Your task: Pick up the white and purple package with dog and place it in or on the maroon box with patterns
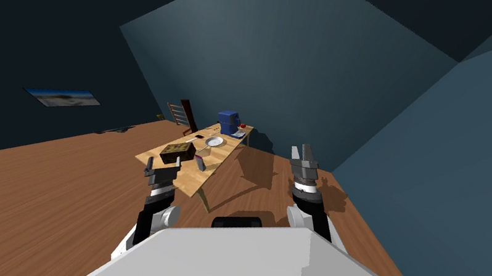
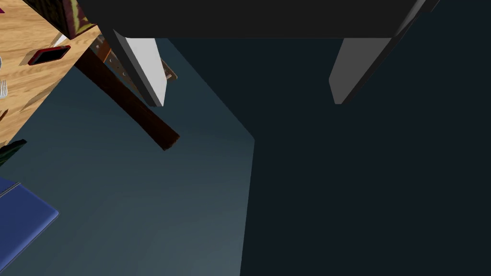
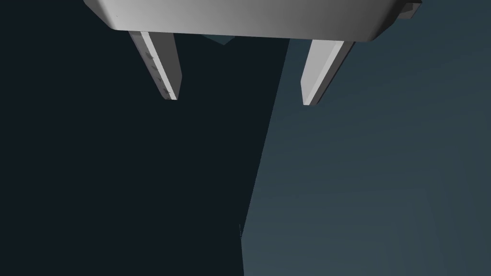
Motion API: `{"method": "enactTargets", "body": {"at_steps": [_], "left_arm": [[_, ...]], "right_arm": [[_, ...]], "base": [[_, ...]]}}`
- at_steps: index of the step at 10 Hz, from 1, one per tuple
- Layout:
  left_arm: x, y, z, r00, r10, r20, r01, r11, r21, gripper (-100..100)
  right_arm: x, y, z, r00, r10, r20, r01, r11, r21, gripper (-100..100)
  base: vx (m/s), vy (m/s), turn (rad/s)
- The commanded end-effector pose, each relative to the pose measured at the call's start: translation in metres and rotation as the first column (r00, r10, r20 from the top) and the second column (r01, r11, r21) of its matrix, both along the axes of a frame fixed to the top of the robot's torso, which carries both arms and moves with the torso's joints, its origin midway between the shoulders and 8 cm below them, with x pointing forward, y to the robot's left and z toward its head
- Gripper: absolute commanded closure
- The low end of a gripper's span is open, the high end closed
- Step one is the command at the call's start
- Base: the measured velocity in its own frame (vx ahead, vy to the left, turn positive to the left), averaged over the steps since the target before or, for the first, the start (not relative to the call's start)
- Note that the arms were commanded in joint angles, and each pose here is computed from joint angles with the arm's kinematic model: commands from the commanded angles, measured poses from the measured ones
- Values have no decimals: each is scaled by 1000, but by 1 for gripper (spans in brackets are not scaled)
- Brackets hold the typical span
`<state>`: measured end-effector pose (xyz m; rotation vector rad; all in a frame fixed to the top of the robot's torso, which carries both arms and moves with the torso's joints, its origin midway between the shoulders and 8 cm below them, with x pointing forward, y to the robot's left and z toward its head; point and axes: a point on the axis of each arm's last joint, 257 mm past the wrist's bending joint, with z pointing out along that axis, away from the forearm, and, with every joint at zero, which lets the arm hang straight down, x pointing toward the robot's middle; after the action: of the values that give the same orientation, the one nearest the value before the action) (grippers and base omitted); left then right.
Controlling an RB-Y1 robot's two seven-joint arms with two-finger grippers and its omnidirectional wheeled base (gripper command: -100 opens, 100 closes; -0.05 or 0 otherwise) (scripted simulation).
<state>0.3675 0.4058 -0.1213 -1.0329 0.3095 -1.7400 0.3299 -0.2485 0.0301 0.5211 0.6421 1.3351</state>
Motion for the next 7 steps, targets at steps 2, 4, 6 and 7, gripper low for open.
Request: {"method": "enactTargets", "body": {"at_steps": [2, 4, 6, 7], "left_arm": [[-5, 16, -13, 1000, 5, 13, -5, 998, -56, -100], [-11, 30, -22, 999, 13, 30, -9, 994, -104, -100], [-17, 44, -33, 999, 24, 45, -16, 988, -153, -100], [-18, 48, -46, 999, 32, 14, -30, 987, -158, -100]], "right_arm": [[0, 0, 0, 1000, 0, 0, 0, 1000, 0, 0], [0, 0, 0, 1000, 0, 0, 0, 1000, 0, 0], [0, 0, 0, 1000, 0, 0, 0, 1000, 0, 0], [0, 0, 0, 1000, 0, 0, 0, 1000, 0, 0]], "base": [[52, -99, -59], [36, -54, -48], [84, -88, -60], [85, -78, -41]]}}
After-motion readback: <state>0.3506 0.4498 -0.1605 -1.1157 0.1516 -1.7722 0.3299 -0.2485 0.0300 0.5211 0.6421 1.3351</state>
